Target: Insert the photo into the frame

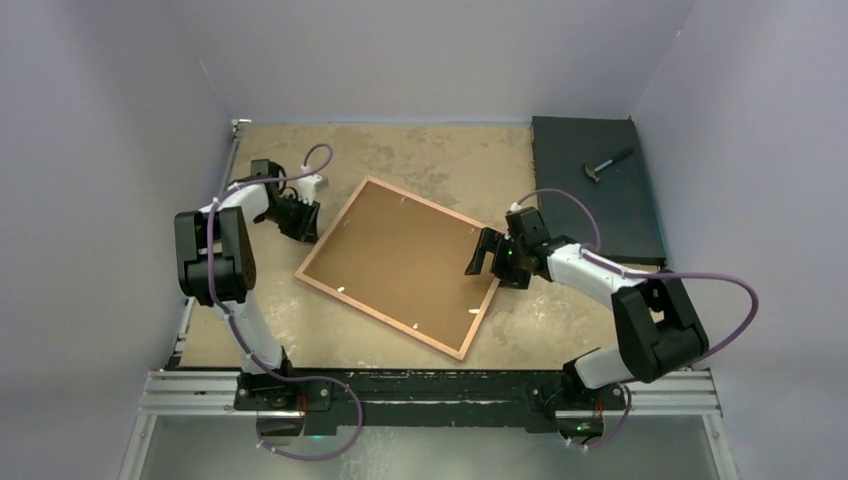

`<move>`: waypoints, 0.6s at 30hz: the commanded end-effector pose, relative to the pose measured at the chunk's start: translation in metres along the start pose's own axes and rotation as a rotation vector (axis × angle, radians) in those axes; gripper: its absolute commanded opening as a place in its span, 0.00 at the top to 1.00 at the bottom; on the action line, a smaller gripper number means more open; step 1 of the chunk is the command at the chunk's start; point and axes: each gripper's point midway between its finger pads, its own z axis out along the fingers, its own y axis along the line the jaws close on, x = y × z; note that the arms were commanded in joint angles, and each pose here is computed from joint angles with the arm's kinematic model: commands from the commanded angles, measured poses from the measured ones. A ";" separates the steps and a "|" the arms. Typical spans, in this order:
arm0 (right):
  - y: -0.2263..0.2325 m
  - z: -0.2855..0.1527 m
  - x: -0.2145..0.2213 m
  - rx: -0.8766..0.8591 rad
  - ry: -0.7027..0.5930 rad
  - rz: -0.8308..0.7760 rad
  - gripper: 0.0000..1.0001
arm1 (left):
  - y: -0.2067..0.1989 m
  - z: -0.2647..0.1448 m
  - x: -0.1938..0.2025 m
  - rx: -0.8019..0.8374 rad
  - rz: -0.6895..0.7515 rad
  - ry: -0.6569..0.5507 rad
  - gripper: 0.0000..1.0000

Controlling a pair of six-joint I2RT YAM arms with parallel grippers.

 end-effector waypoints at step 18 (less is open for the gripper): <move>0.034 -0.061 -0.129 0.105 -0.373 -0.174 0.01 | -0.039 -0.077 -0.001 0.020 -0.029 -0.096 0.63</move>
